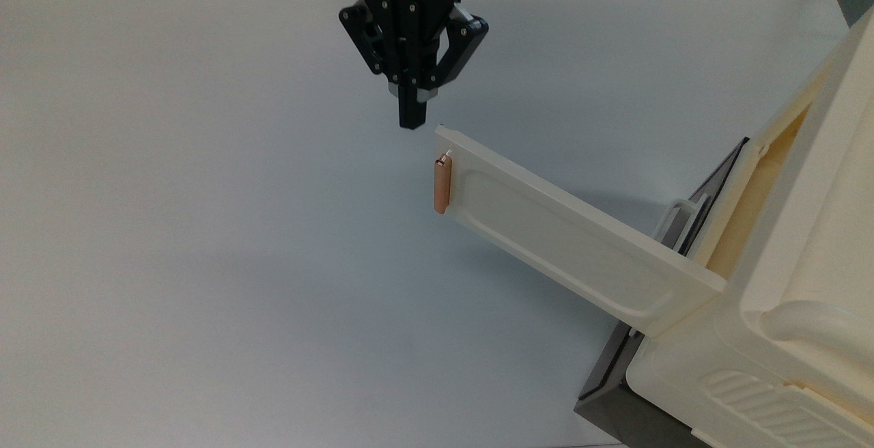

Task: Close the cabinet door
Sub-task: 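Lower the gripper to the outer face of the open cream door, then push the cream door with the gripper, swinging it toward the cabinet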

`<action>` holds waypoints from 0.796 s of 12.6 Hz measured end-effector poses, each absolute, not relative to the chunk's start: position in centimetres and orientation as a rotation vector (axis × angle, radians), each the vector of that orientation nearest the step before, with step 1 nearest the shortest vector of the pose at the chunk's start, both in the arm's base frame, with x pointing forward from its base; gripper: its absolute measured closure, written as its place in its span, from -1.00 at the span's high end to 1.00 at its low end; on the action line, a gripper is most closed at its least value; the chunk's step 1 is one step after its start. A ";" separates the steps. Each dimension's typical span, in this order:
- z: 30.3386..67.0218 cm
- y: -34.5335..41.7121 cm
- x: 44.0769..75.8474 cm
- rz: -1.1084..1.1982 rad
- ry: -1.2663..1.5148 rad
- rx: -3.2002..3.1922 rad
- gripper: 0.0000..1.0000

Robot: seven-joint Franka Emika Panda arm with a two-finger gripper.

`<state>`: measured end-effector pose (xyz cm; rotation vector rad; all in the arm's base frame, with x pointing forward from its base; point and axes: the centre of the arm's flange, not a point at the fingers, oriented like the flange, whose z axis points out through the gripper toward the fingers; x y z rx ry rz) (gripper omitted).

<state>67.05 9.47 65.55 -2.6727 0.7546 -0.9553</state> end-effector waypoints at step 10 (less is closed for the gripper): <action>66.1 10.3 69.2 -1.229 0.810 -2.415 -0.90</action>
